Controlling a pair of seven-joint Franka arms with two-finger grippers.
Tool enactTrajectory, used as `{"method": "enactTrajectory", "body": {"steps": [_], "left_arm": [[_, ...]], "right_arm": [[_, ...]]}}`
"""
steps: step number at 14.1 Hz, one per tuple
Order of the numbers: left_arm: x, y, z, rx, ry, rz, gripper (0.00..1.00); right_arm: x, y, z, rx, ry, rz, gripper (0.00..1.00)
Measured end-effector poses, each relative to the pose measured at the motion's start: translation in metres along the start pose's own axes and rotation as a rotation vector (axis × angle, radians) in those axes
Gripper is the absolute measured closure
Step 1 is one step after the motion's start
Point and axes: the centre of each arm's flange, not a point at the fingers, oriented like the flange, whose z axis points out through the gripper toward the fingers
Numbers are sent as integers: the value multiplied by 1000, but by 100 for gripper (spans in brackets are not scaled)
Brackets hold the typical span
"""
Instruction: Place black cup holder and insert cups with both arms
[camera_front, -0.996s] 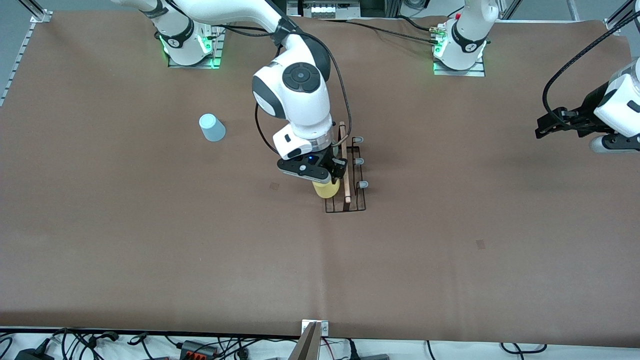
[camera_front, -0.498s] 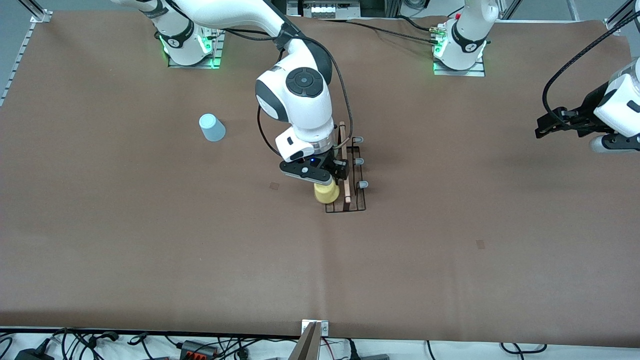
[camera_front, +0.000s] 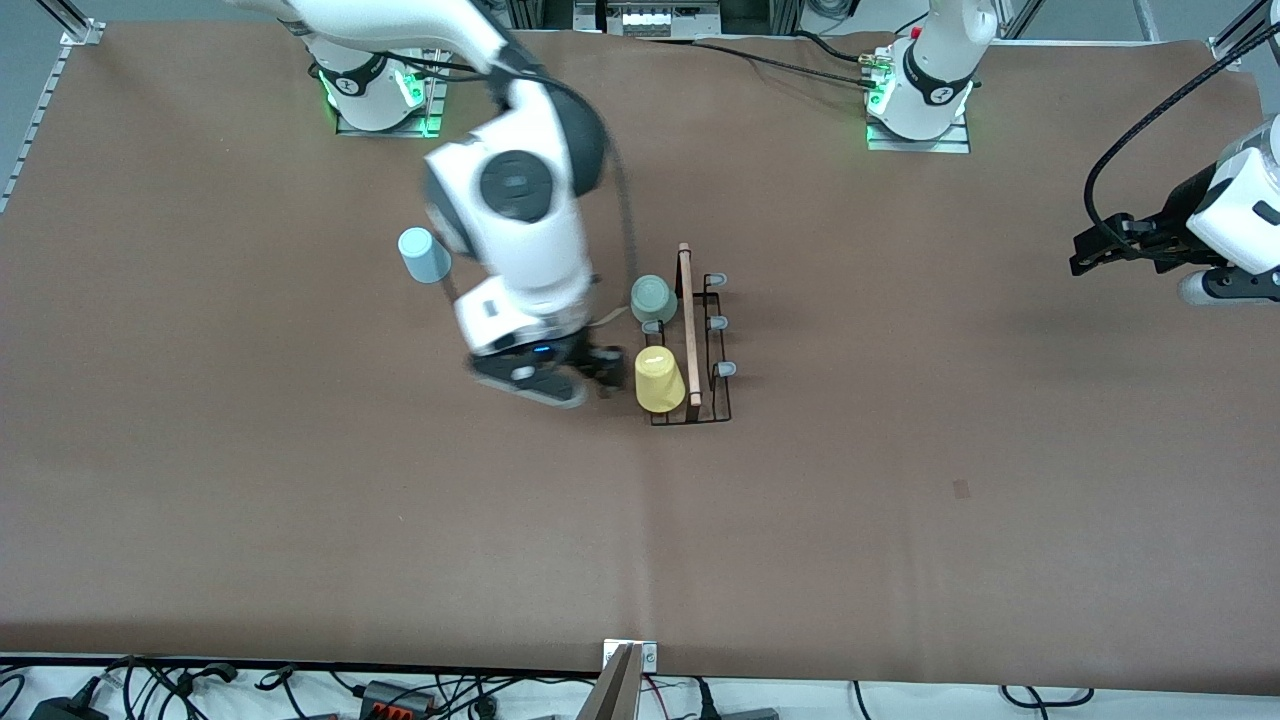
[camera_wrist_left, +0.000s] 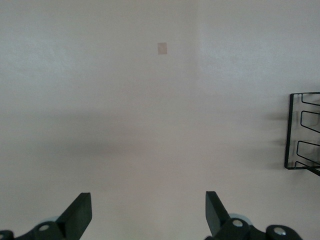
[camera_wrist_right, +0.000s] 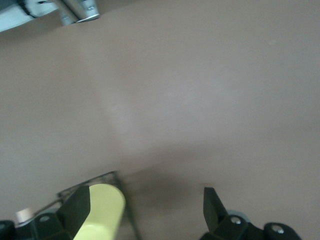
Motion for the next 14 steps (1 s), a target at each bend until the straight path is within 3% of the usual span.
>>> {"method": "enactTrajectory", "body": {"steps": [5, 7, 10, 14], "left_arm": [[0, 0, 0, 0, -1, 0, 0], [0, 0, 0, 0, -1, 0, 0], [0, 0, 0, 0, -1, 0, 0], [0, 0, 0, 0, -1, 0, 0]], "right_arm": [[91, 156, -78, -79, -128, -85, 0], [122, 223, -98, -60, -160, -118, 0], [151, 328, -128, -35, -174, -169, 0], [146, 417, -178, -33, -157, -108, 0]]}}
